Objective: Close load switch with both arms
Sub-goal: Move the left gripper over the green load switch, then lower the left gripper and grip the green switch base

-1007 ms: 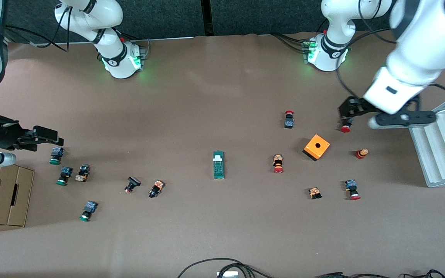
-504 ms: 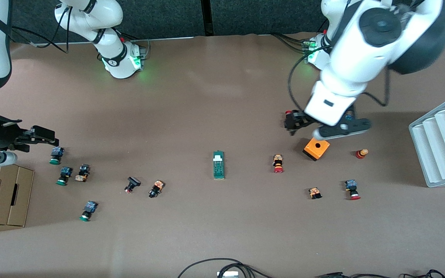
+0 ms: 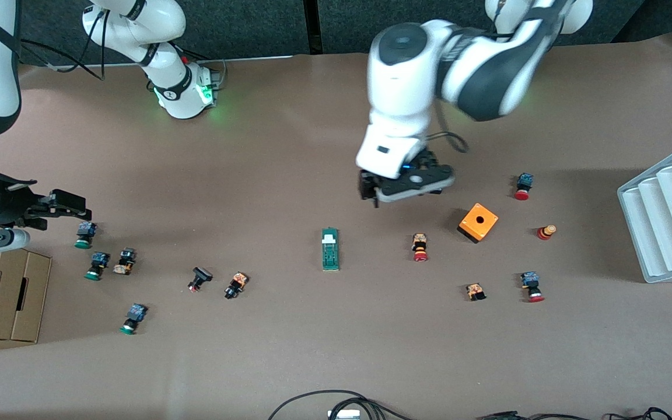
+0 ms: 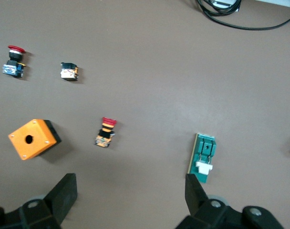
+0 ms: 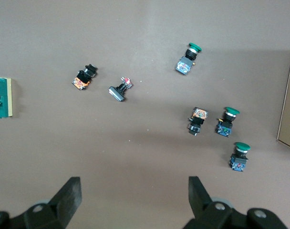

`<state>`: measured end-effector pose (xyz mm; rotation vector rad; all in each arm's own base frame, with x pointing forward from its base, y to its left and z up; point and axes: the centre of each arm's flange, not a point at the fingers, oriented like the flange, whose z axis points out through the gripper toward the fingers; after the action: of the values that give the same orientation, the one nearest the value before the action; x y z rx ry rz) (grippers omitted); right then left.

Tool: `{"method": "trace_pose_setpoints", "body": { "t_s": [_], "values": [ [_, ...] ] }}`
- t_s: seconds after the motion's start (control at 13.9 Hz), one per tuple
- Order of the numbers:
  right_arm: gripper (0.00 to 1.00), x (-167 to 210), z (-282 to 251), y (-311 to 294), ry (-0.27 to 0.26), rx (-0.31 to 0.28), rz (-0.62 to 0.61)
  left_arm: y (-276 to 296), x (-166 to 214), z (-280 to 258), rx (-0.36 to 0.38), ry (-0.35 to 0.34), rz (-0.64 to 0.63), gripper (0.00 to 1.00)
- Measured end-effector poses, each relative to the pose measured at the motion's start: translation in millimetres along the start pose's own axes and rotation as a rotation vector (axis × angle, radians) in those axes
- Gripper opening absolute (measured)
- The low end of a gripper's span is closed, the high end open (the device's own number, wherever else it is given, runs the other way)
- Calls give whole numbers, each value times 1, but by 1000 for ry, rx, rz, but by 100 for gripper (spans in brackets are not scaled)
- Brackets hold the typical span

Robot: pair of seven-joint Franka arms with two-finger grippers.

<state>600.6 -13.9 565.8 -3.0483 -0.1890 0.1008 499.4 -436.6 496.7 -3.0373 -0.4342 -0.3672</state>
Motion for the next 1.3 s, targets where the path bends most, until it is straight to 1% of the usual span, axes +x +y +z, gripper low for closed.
{"method": "trace_pose_setpoints", "body": {
  "t_s": [0.14,0.29,0.43,0.58,0.79,0.86,1.15,1.3],
  "values": [
    [100,0,0,-1,0,0,-3,27,-23,20,-32,22,-55,100],
    [100,1,1,-5,-2,0,-10,49,-47,40,-54,48,-83,100],
    [100,2,3,-8,-5,0,-16,68,-76,58,-43,91,-85,100],
    [100,6,6,-15,-4,-2,-29,86,-111,77,-24,158,-75,100],
    [100,9,11,-23,-9,-4,-43,105,-152,113,-6,260,-53,100],
    [100,10,12,-24,-8,-4,-44,110,-165,126,-3,289,-47,100],
    [100,16,22,-24,-11,-6,-44,122,-209,184,-16,444,-20,100],
    [100,18,25,-24,-14,-6,-46,123,-225,209,-15,476,8,100]
  ]
}}
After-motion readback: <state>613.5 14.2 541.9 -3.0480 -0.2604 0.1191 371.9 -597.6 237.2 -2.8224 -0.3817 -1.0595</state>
